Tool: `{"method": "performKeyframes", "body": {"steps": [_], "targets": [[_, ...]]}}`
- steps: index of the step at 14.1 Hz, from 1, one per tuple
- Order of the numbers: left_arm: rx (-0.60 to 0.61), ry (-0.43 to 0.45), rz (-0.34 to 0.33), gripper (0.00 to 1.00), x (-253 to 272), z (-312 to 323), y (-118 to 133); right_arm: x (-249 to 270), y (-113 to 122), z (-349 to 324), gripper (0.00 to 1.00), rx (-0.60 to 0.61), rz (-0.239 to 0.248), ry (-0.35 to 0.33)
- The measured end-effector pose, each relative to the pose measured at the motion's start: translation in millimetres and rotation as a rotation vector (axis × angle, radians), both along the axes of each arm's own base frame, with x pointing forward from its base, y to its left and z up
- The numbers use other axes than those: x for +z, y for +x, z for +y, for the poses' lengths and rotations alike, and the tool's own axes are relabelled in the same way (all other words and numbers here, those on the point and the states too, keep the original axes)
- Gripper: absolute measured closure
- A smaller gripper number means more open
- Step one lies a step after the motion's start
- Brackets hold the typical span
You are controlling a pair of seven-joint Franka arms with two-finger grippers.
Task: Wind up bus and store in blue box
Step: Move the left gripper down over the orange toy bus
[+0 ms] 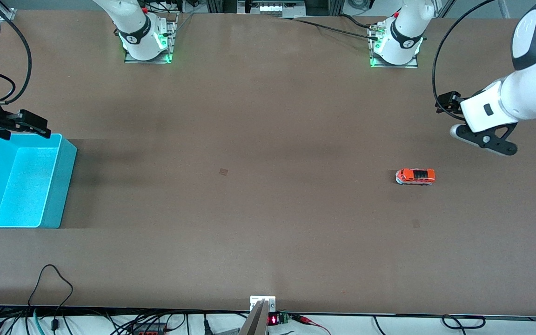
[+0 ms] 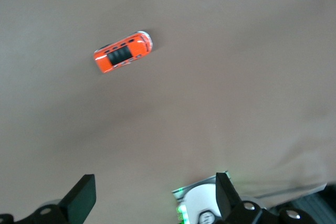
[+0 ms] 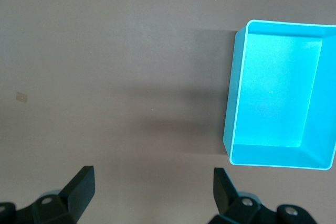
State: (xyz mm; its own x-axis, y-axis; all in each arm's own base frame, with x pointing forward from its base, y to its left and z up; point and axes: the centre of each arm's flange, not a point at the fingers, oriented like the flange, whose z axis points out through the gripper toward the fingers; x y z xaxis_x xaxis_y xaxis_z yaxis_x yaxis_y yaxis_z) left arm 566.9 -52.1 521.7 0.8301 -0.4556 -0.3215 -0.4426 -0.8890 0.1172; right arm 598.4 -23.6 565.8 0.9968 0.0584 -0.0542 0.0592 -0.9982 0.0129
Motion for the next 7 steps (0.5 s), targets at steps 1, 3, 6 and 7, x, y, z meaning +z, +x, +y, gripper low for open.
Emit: {"method": "performKeyframes", "body": {"steps": [1,3,6,7], "targets": [[-0.054,-0.022,0.019,0.0,-10,3,3,-3,1,0,0.0,0.0,0.006,0.0],[-0.16,-0.069,0.034,0.0,-31,9,10,-11,4,0,0.0,0.0,0.018,0.0],[-0.354,-0.167,0.047,0.0,-87,33,27,-22,8,0,0.0,-0.001,0.038,0.0],[-0.423,-0.204,0.044,0.0,-113,42,36,-26,9,0,0.0,-0.001,0.044,0.0]]}}
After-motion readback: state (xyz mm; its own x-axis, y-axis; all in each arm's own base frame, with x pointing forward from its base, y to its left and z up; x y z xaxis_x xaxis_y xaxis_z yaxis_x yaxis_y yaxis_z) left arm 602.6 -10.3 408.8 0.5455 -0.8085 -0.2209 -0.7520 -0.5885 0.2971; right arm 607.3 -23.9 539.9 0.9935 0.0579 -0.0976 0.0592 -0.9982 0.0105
